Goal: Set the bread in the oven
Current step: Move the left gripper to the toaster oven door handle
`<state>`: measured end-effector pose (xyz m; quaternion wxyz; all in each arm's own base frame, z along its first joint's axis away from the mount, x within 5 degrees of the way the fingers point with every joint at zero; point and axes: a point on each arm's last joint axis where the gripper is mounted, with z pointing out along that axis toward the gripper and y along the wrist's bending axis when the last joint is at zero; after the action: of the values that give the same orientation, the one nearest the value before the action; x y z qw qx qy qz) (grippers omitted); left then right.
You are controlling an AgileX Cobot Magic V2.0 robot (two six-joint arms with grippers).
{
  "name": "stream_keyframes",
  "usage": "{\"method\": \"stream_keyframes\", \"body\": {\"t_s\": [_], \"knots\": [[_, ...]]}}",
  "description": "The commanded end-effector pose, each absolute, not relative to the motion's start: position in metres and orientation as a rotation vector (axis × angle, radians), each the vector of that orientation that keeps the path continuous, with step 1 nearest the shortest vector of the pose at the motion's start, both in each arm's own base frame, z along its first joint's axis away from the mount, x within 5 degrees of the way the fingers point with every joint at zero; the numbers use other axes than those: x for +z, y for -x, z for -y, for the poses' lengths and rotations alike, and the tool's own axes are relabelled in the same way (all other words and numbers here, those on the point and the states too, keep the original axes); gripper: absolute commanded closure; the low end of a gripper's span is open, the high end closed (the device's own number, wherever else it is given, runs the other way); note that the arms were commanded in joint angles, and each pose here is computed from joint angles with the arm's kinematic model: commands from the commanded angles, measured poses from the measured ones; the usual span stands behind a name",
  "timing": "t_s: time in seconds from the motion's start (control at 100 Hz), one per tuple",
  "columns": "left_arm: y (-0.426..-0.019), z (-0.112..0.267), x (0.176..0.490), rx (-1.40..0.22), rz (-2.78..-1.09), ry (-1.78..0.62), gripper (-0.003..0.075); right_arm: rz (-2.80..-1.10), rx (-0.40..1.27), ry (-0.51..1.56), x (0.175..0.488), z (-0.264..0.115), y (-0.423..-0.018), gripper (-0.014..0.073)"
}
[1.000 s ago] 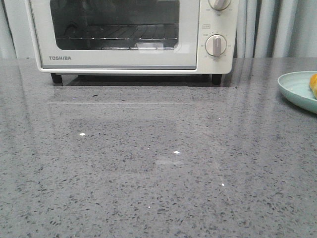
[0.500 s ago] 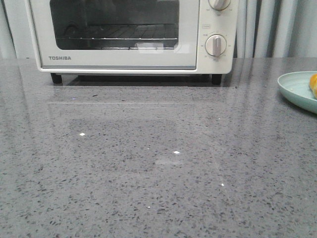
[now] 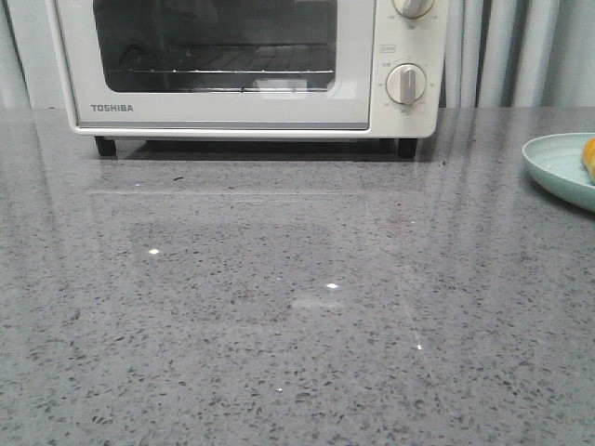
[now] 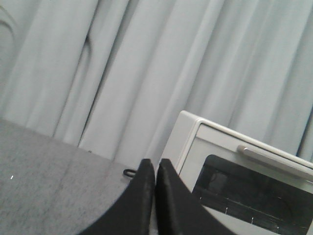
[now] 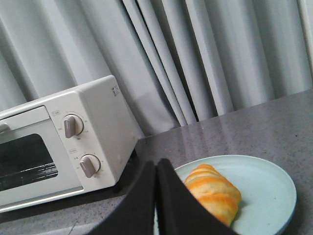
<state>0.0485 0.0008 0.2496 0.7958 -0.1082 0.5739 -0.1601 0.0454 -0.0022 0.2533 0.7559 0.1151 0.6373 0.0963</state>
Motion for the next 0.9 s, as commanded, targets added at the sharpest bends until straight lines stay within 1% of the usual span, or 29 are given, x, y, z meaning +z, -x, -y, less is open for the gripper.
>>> {"method": "stream_keyframes", "body": {"t_s": [0.0, 0.11, 0.18, 0.35, 0.56, 0.75, 0.89], "knots": [[-0.039, 0.001, 0.284, -0.304, -1.111, 0.129, 0.0742, -1.396, 0.207, -0.257, 0.277, 0.002, -0.043, 0.0652], [-0.042, 0.004, 0.303, -0.307, -1.15, 0.073, 0.0742, -1.526, 0.202, -0.274, 0.284, 0.002, -0.048, 0.0652], [-0.046, 0.006, 0.315, -0.33, -1.174, 0.057, 0.0742, -1.575, 0.198, -0.28, 0.29, 0.002, -0.052, 0.0652], [-0.064, 0.013, 0.345, -0.382, -1.219, 0.012, 0.0742, -1.625, 0.177, -0.265, 0.311, 0.002, -0.059, 0.0652], [-0.105, 0.032, 0.37, -0.423, -1.323, -0.068, 0.0742, -1.768, 0.172, -0.282, 0.332, 0.002, -0.072, 0.0652], [-0.15, 0.061, 0.384, -0.457, -1.407, -0.161, 0.0742, -1.867, 0.167, -0.291, 0.351, 0.002, -0.081, 0.0652], [-0.183, 0.085, 0.394, -0.488, -1.452, -0.2, 0.0741, -1.963, 0.139, -0.264, 0.359, 0.002, -0.086, 0.0652]]}}
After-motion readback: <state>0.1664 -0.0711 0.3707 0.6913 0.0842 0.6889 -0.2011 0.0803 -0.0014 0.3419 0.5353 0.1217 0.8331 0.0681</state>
